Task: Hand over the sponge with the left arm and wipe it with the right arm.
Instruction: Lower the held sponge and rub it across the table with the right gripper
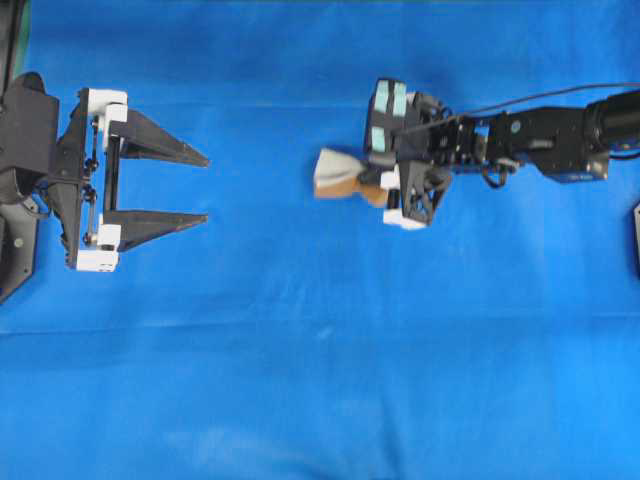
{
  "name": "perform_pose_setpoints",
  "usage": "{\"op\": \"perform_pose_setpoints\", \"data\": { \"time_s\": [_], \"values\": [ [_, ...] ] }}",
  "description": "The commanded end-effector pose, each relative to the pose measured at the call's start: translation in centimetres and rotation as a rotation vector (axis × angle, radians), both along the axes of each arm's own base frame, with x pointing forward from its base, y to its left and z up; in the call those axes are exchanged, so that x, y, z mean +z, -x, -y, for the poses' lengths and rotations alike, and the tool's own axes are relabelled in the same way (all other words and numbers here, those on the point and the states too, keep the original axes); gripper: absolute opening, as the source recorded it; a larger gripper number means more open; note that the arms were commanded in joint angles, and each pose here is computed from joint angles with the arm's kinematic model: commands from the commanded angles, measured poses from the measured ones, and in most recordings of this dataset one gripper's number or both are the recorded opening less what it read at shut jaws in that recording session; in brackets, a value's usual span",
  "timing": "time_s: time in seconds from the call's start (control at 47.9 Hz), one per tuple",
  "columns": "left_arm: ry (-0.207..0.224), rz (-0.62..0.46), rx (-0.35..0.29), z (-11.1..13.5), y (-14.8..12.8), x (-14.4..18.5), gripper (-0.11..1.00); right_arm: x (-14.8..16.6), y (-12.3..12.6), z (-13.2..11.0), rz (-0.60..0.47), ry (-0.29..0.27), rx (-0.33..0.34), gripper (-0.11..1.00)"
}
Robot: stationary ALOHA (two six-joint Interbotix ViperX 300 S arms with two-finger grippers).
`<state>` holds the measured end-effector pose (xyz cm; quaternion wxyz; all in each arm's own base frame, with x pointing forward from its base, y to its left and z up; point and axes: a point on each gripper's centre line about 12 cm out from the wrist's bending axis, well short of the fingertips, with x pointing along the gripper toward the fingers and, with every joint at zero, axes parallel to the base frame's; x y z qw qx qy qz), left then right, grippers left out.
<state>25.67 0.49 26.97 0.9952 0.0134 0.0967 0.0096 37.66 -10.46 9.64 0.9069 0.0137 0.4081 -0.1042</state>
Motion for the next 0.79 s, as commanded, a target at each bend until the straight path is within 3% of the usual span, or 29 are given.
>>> {"op": "perform_pose_setpoints", "data": {
  "time_s": [0.0,0.23,0.376,0.772],
  "values": [
    [-0.003,0.017,-0.003,0.1,-0.1,0.4,0.68,1.2,0.4,2.9,0.024,0.031,-0.048,0.17],
    [-0.005,0.014,-0.004,0.1,-0.1,0.4,0.68,1.4,0.6,3.9,0.031,0.039,-0.067,0.17],
    [-0.006,0.015,-0.004,0.1,-0.1,0.4,0.68,1.1,0.3,2.4,0.027,0.015,-0.055,0.17],
    [-0.006,0.017,-0.004,0.1,-0.1,0.4,0.68,0.8,-1.4,-11.6,-0.005,-0.101,0.185,0.17]
  ]
}}
